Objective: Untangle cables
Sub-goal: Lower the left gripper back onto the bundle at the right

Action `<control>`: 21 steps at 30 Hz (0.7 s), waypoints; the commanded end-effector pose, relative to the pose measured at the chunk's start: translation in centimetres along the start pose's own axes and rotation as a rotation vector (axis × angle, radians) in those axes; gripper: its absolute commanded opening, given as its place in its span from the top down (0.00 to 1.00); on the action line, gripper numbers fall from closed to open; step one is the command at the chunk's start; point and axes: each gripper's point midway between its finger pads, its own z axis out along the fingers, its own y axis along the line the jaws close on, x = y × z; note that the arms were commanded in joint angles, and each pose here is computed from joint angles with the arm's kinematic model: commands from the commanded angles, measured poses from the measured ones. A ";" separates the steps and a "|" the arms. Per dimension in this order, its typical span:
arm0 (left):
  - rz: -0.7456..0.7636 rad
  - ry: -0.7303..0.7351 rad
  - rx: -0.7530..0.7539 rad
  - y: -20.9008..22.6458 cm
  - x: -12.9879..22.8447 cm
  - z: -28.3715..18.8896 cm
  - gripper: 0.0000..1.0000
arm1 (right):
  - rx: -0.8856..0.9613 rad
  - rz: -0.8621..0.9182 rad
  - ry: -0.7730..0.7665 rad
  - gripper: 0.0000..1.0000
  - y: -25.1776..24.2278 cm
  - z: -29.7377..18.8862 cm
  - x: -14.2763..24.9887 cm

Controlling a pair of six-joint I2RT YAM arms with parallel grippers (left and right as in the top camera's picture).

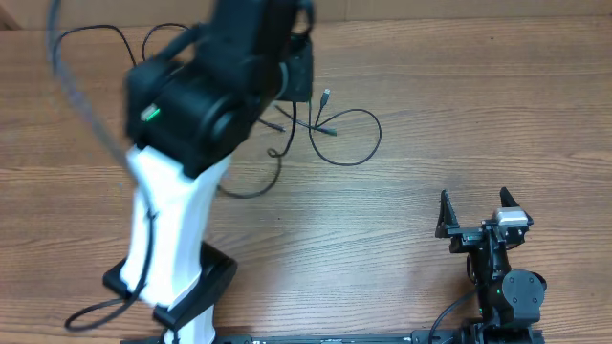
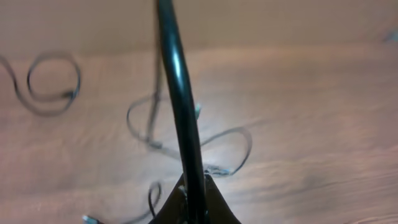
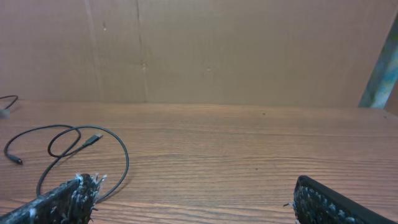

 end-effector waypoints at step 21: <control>0.290 0.672 -0.214 1.4 15.4 19.4 0.28 | -0.003 0.003 -0.003 0.00 0.1 0.0 0.2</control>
